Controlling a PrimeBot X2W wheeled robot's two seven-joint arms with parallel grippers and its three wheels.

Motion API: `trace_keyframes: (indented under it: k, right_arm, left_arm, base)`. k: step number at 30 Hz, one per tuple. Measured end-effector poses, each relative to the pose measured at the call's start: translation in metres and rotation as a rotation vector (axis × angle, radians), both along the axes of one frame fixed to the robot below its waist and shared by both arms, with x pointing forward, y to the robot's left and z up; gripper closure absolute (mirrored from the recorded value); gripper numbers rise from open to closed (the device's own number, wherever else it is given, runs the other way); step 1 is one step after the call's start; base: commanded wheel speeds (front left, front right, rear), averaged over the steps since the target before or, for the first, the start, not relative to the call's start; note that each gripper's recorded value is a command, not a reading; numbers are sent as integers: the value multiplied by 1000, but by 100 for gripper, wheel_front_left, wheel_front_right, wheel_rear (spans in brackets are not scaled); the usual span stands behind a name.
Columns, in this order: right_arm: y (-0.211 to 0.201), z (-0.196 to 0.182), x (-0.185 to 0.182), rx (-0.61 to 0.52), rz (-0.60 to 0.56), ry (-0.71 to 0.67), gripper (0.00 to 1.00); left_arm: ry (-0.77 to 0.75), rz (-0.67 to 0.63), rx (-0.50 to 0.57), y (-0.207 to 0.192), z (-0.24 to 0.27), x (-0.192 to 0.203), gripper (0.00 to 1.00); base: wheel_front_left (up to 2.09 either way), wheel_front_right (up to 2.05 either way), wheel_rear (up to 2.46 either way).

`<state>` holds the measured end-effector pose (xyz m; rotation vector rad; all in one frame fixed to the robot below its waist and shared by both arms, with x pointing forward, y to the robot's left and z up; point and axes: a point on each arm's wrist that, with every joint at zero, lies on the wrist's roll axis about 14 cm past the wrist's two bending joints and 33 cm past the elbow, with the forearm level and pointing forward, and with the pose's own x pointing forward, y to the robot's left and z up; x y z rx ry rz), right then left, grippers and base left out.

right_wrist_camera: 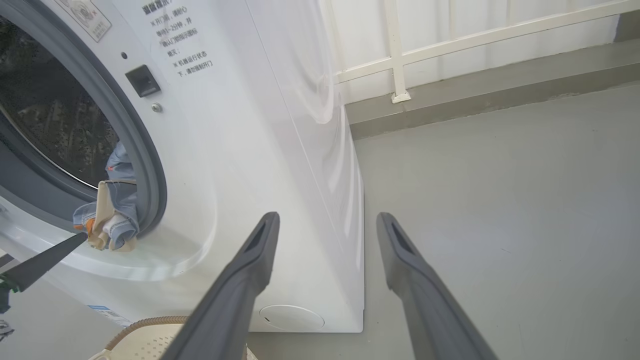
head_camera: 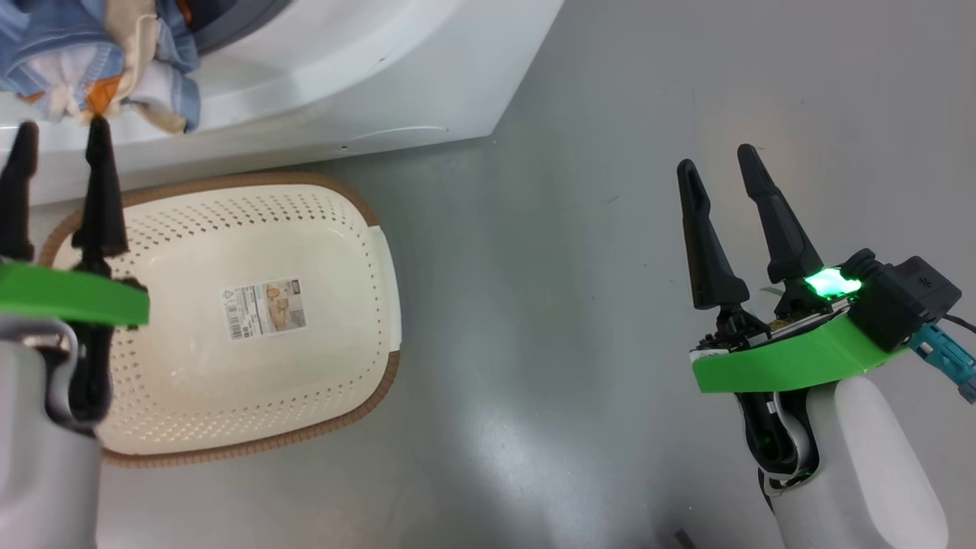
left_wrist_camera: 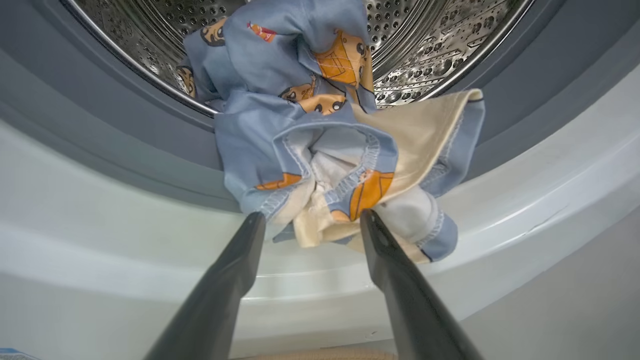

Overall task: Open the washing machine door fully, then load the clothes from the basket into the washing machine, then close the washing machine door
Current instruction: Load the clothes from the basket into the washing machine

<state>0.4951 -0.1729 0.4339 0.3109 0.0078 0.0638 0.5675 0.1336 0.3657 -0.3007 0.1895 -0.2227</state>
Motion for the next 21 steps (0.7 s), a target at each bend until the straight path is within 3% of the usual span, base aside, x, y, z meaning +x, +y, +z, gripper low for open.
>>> trace_keyframes:
  k: [9,17,18,19,20,21]
  right_arm:
    - [-11,4,-4,1,-30,-1,0]
    - [-12,4,-4,8,-33,-1,0]
    - [-11,3,-4,9,-32,-1,0]
    - [-11,4,-4,9,-31,-1,0]
    - [-11,4,-4,10,-31,-2,0]
    - [-11,4,-4,10,-30,-2,0]
  left_arm:
    - [20,-78,-1,-31,-2,29,0]
    - [53,-64,17,-28,-5,50,0]
    - [74,-72,27,-30,-6,54,12]
    - [84,-78,33,-32,-7,55,51]
    - [91,-81,35,-33,-7,57,63]
    - [104,-85,36,-34,-9,57,93]
  base:
    - [0,0,0]
    - [0,0,0]
    - [0,0,0]
    - [0,0,0]
    - [0,0,0]
    - [0,0,0]
